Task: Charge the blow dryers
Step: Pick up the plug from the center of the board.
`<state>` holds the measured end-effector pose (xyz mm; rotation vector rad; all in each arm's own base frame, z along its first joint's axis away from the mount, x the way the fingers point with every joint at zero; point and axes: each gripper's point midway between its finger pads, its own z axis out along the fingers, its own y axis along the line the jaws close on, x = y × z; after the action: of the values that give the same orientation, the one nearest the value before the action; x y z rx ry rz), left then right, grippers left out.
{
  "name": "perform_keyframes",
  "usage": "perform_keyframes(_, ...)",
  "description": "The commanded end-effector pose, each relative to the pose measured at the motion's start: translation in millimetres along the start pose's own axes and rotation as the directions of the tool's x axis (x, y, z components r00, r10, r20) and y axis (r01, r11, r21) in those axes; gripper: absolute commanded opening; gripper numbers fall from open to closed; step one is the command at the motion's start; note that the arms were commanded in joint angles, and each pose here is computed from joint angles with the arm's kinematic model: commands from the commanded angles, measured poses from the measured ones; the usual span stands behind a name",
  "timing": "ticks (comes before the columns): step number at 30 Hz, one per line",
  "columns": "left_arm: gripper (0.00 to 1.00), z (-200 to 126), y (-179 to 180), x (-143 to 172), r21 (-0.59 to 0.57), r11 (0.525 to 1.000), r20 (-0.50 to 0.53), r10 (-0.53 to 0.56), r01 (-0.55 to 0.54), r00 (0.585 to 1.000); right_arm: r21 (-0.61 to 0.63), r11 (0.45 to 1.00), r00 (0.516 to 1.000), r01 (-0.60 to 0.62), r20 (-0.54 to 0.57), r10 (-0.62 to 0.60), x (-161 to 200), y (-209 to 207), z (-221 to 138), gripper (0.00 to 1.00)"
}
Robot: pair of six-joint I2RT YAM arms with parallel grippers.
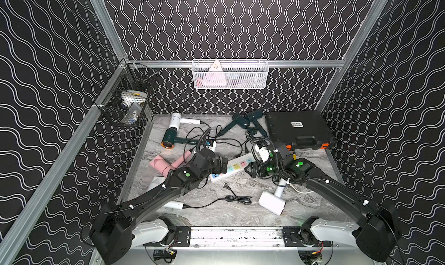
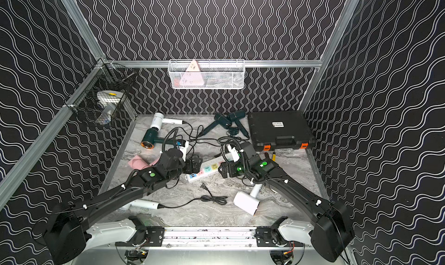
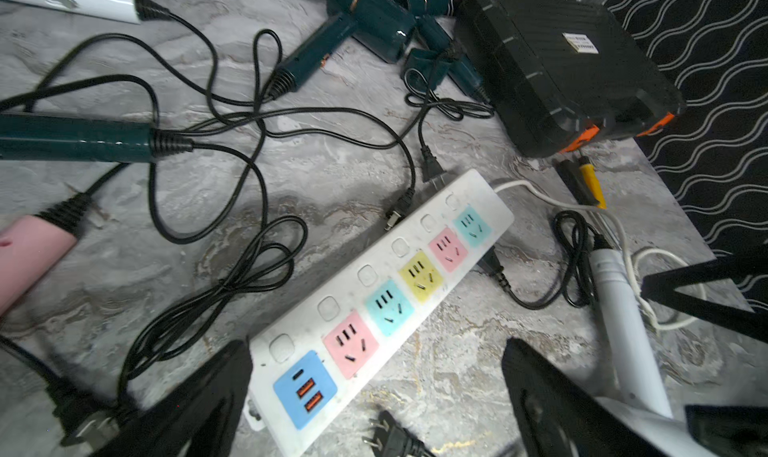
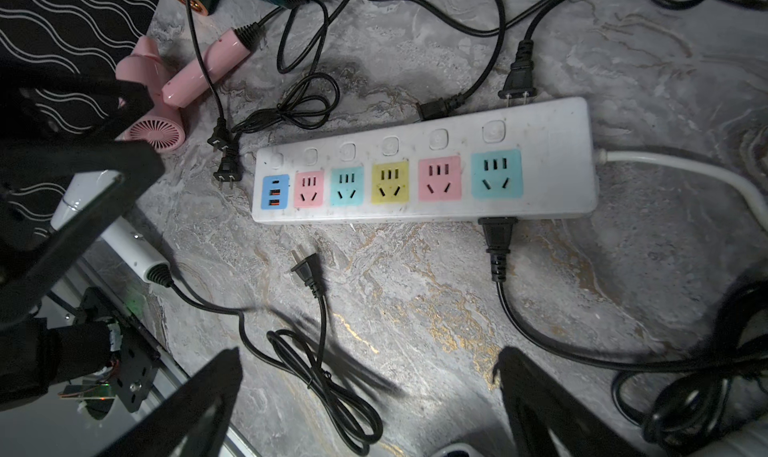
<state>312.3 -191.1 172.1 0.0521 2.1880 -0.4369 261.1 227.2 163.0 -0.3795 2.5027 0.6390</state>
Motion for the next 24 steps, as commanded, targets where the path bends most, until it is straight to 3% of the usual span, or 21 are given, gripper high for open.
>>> perform_keyframes(1, 0.99, -3.0, 11.3, -17.0, -0.056, 0.998, 0.117, 0.003, 0.004, 0.993, 0.015, 0.993, 0.992, -0.115, 0.049, 0.114, -10.8, -2.4, 2.7, 1.0)
perform_keyframes(6, 0.99, 2.8, 15.5, -12.7, -0.079, 0.997, 0.111, 0.002, 0.007, 0.994, 0.009, 0.987, 0.985, -0.162, 0.064, 0.161, -11.1, -3.2, 10.0, 1.0)
perform_keyframes(14, 0.99, 8.1, 30.2, -5.4, -0.097, 0.993, 0.13, -0.053, 0.066, 0.99, 0.062, 0.991, 0.993, -0.119, 0.031, 0.118, -13.2, -4.3, 31.4, 1.0)
perform_keyframes(19, 0.99, 12.1, 39.0, -1.2, -0.092, 0.99, 0.13, -0.097, 0.109, 0.987, 0.0, 0.994, 0.994, -0.106, 0.013, 0.106, -11.1, 4.3, 45.9, 0.99)
perform_keyframes(24, 0.99, 21.5, 50.5, 4.8, -0.089, 0.982, 0.106, -0.155, 0.165, 0.982, -0.105, 0.993, 0.994, -0.061, -0.097, 0.051, 9.2, 20.1, 58.0, 1.0)
